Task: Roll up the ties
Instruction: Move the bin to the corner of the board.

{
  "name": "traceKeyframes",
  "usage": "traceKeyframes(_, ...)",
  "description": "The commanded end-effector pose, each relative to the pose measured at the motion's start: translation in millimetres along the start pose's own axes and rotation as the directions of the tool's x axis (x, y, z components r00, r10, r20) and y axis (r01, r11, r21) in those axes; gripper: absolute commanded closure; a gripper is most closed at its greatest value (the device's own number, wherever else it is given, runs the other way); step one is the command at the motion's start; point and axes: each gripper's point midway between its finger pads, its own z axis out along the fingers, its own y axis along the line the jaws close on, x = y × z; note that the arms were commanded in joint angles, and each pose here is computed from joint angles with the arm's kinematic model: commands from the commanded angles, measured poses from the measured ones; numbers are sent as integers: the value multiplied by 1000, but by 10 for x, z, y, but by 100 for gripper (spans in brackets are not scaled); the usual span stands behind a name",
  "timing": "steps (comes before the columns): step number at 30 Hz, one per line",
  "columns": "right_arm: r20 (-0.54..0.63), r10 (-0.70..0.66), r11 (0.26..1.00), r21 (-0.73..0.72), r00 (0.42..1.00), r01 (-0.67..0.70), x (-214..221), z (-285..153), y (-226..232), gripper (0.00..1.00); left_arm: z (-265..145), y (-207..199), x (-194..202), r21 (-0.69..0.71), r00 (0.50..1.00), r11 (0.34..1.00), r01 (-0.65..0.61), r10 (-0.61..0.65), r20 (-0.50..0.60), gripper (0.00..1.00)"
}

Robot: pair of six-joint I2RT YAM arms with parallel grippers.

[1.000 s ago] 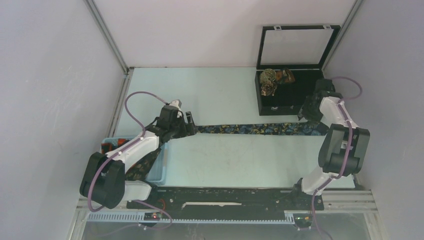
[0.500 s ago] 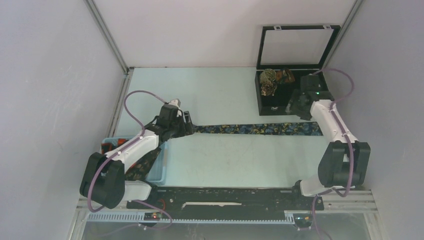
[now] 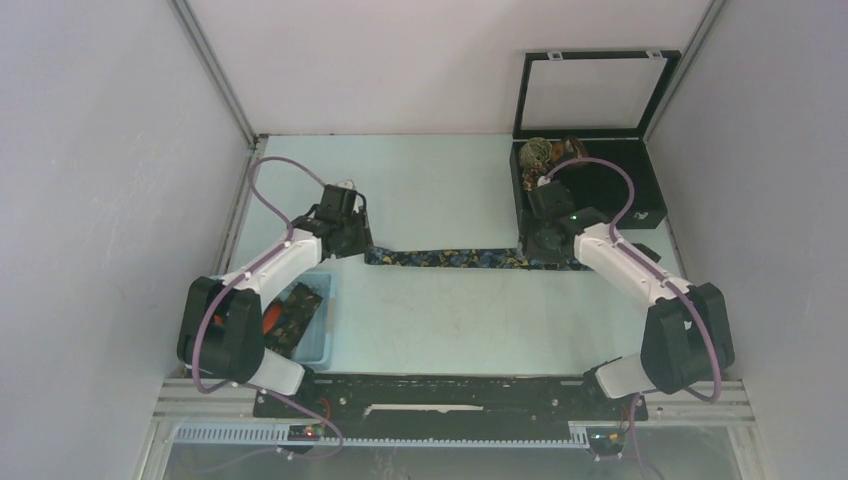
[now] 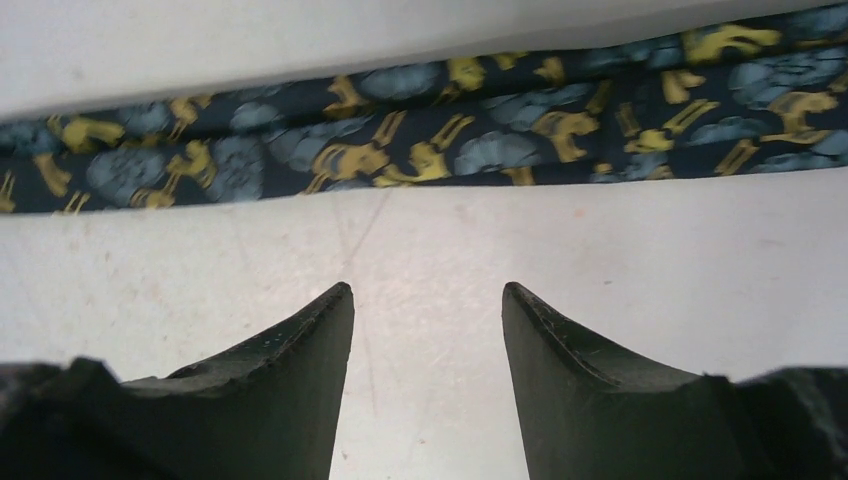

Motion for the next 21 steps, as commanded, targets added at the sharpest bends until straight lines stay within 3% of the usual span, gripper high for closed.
traceKeyframes(1, 77, -54, 996, -62, 996, 59, 1, -110, 352, 41, -131, -3, -5, -3, 1000, 1000, -16, 16, -21, 50)
traceKeyframes(11, 68, -101, 988, -114, 993, 108, 167, -129, 589, 41, -426, -135, 907, 129, 976, 992, 17, 12, -217, 51)
traceKeyframes(16, 71, -102, 985, -130, 992, 111, 170, -161, 616, 42, -485, 243, 1261, -46, 961, 998, 45, -56, -272, 54)
traceKeyframes(21, 64, -109, 984, -132, 992, 117, 198, -195, 609, 42, -538, 641, 1192, -257, 973, 961, 102, -150, -175, 57)
